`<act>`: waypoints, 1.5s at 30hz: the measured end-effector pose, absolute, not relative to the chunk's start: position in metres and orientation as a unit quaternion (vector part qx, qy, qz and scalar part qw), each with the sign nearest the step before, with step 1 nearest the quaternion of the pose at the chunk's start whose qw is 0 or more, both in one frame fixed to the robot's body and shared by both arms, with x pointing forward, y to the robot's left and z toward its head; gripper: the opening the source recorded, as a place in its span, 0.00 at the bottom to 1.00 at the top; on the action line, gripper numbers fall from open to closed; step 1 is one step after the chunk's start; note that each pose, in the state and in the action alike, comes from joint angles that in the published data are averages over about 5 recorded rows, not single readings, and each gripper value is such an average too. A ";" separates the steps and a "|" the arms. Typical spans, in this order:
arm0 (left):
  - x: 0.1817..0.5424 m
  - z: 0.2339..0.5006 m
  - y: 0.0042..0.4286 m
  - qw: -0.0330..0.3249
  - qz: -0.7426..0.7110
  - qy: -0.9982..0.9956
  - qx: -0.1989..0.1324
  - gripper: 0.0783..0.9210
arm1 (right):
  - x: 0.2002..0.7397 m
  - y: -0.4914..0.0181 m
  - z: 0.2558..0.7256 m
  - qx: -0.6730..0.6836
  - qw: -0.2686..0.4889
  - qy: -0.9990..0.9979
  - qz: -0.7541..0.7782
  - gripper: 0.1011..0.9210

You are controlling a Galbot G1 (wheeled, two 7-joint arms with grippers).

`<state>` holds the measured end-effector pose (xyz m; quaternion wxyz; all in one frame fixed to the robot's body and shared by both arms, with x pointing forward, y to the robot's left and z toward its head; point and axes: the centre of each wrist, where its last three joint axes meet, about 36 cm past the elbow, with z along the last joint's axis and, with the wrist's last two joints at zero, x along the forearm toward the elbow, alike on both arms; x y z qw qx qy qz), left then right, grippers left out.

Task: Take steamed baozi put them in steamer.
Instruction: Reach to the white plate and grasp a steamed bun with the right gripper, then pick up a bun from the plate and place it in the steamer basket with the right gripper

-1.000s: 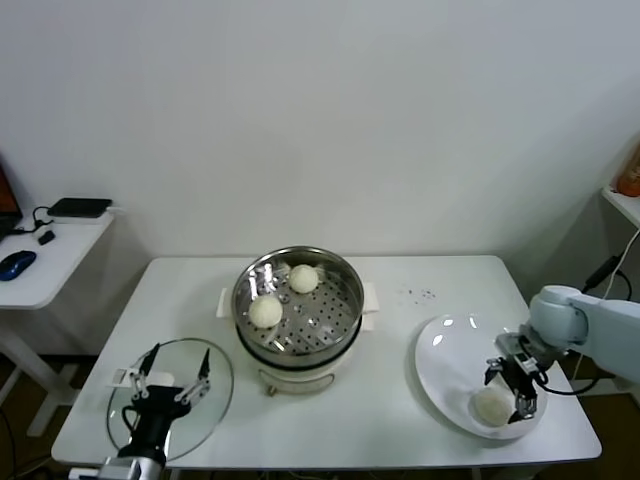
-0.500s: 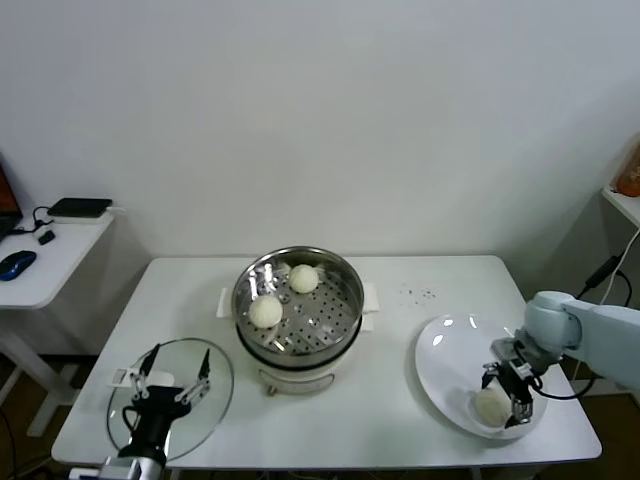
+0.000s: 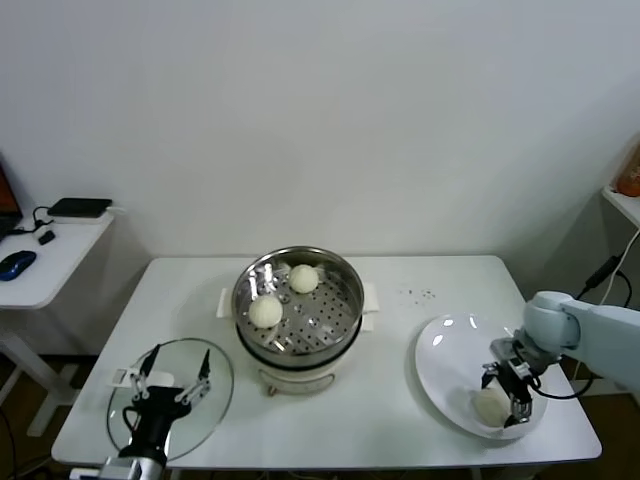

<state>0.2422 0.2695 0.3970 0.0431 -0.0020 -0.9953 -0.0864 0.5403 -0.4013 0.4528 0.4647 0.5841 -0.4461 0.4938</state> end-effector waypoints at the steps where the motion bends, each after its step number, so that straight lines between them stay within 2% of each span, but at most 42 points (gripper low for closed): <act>1: 0.242 0.397 0.269 0.043 -0.086 -0.995 -0.002 0.88 | 0.540 -0.401 0.453 0.584 0.465 -0.446 0.494 0.85; 4: 0.242 0.397 0.269 0.043 -0.086 -0.995 -0.002 0.88 | 0.540 -0.401 0.452 0.584 0.465 -0.447 0.493 0.83; 12: 0.242 0.396 0.269 0.043 -0.086 -0.995 -0.002 0.88 | 0.539 -0.403 0.450 0.584 0.465 -0.450 0.490 0.70; 26: 0.242 0.395 0.269 0.044 -0.085 -0.995 -0.001 0.88 | 0.549 -0.395 0.470 0.590 0.444 -0.459 0.493 0.67; 34: 0.241 0.394 0.270 0.045 -0.086 -0.995 -0.001 0.88 | 0.574 -0.365 0.532 0.606 0.386 -0.457 0.524 0.67; 45: 0.242 0.397 0.270 0.044 -0.085 -0.995 0.001 0.88 | 0.611 -0.286 0.660 0.625 0.255 -0.424 0.604 0.66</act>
